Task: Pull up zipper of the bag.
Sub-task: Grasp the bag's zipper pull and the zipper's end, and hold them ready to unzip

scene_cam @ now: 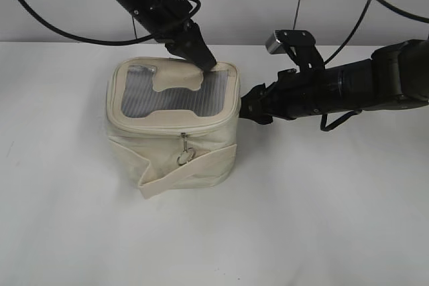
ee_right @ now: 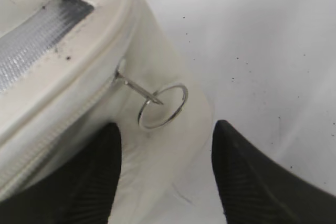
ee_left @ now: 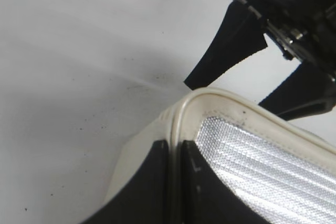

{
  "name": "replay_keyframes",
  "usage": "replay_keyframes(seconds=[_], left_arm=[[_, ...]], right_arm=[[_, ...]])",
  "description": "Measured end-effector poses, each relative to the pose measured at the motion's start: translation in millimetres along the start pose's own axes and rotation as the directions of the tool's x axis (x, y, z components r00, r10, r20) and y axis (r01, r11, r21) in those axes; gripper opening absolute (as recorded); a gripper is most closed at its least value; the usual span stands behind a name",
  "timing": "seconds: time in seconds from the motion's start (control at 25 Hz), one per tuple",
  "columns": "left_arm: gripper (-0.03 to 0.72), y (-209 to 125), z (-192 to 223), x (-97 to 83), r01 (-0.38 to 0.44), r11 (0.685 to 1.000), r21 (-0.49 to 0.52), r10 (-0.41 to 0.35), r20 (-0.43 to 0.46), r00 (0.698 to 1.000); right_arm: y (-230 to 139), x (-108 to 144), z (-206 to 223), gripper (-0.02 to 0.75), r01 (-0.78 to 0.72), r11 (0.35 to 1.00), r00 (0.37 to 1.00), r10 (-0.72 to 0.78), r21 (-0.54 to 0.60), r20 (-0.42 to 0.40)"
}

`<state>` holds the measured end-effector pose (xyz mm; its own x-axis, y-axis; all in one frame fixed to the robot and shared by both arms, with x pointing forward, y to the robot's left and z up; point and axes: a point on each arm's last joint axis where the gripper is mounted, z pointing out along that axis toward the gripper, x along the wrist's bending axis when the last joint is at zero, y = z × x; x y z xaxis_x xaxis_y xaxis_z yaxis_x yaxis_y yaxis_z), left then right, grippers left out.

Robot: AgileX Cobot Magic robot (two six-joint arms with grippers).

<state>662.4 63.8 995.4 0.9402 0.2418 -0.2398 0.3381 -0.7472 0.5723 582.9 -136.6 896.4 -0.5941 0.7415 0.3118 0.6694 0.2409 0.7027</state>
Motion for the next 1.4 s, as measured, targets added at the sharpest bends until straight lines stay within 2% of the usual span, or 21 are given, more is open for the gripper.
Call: replay_keyframes(seconds=[0.36, 0.8, 1.0, 1.2, 1.28, 1.36, 1.4], left_arm=[[0.043, 0, 0, 0.3, 0.001, 1.0, 0.004, -0.001, -0.003, 1.0], [0.043, -1, -1, 1.2, 0.01, 1.0, 0.004, -0.01, -0.008, 1.0], [0.043, -1, -1, 1.2, 0.01, 1.0, 0.004, -0.01, -0.008, 1.0], [0.043, -1, -1, 1.2, 0.01, 1.0, 0.004, -0.01, -0.008, 1.0], [0.043, -1, -1, 1.2, 0.01, 1.0, 0.004, -0.01, -0.008, 1.0], [0.043, -1, -1, 1.2, 0.01, 1.0, 0.004, -0.01, -0.008, 1.0], [0.043, -1, -1, 1.2, 0.01, 1.0, 0.004, -0.01, -0.008, 1.0]], right_arm=[[3, -3, 11, 0.437, 0.001, 1.0, 1.0, -0.001, 0.001, -0.003], [8, -5, 18, 0.263, -0.009, 1.0, 1.0, 0.009, -0.002, 0.028], [9, -2, 18, 0.244, -0.012, 1.0, 1.0, 0.012, -0.012, -0.008], [9, -2, 19, 0.241, -0.009, 1.0, 1.0, 0.009, -0.014, -0.011], [11, -2, 19, 0.202, 0.0, 1.0, 1.0, 0.0, -0.019, -0.013], [14, -2, 19, 0.072, 0.01, 1.0, 1.0, -0.011, -0.028, -0.022], [14, -1, 19, 0.039, 0.012, 1.0, 1.0, -0.012, -0.029, -0.023]])
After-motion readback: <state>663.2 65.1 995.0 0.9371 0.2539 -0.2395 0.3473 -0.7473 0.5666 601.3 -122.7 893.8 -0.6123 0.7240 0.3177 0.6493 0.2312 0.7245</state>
